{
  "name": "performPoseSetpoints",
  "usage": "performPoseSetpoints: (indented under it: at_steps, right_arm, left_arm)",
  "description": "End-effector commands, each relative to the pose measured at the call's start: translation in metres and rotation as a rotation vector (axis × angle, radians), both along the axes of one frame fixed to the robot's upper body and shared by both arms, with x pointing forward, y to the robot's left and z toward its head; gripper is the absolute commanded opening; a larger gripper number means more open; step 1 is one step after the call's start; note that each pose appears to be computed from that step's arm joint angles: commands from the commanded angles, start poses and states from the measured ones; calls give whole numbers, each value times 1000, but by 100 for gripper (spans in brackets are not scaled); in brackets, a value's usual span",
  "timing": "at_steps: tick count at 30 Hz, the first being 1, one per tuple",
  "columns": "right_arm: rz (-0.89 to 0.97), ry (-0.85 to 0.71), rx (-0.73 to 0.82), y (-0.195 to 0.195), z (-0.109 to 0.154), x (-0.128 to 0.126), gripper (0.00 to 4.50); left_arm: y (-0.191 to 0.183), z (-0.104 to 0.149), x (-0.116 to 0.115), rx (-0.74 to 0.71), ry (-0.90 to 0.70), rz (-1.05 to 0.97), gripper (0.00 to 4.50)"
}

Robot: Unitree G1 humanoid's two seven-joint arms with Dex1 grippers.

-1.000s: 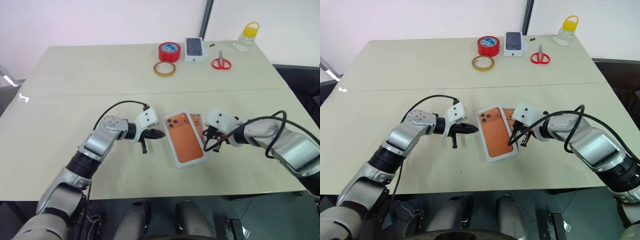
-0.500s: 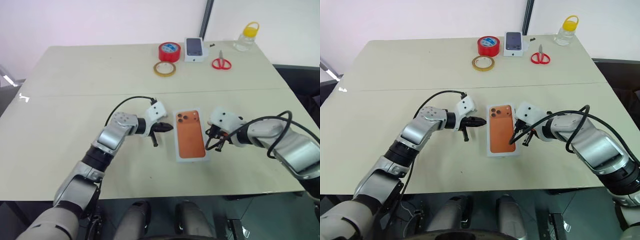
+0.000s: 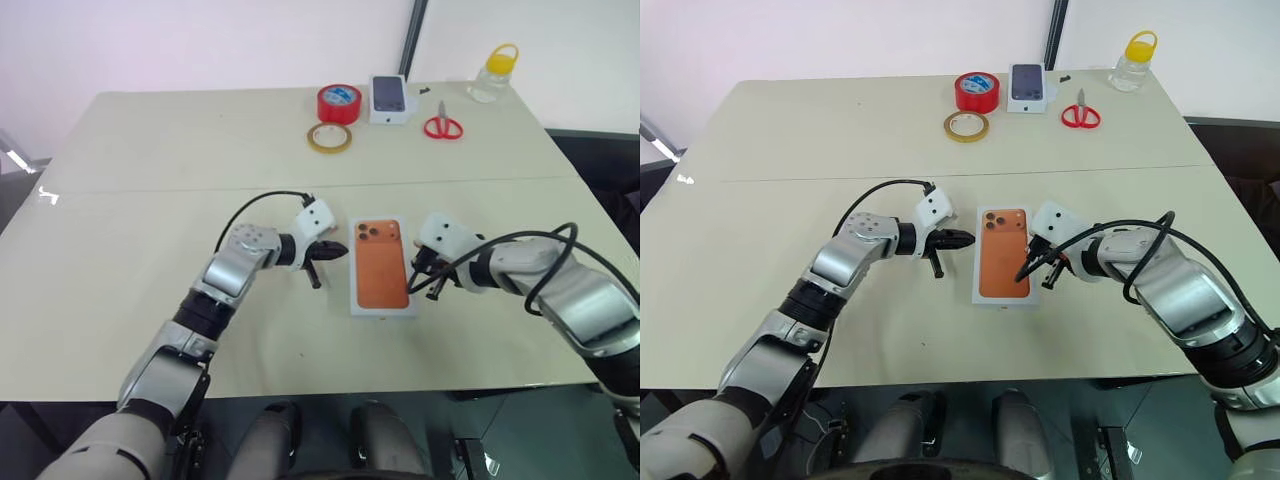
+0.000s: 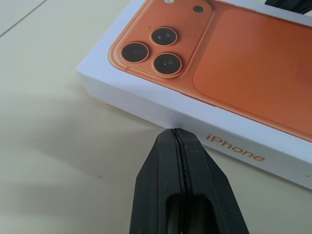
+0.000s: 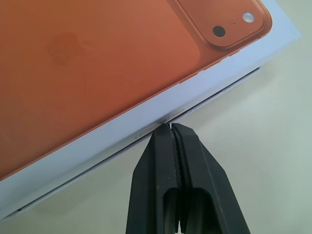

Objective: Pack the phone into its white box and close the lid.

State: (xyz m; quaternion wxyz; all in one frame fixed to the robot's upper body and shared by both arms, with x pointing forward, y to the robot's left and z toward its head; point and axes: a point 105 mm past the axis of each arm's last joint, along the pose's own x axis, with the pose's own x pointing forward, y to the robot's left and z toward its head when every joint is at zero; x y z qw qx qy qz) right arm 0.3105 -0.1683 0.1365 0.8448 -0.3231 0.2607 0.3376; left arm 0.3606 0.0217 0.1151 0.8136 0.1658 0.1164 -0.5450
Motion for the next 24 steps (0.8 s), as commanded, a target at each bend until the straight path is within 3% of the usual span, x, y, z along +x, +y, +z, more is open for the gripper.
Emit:
performPoseSetpoints:
  at_steps: [1,17,24]
  right_arm:
    - [6,-55,36,5,15,5,5]
    - [-18,-86,16,-10,25,8,5]
    - [-3,-87,5,-11,25,5,5]
  left_arm:
    - [-9,18,0,-32,-49,-24,0]
    - [5,9,-3,-20,-23,-4,0]
    - [-3,16,-19,-64,-2,-75,0]
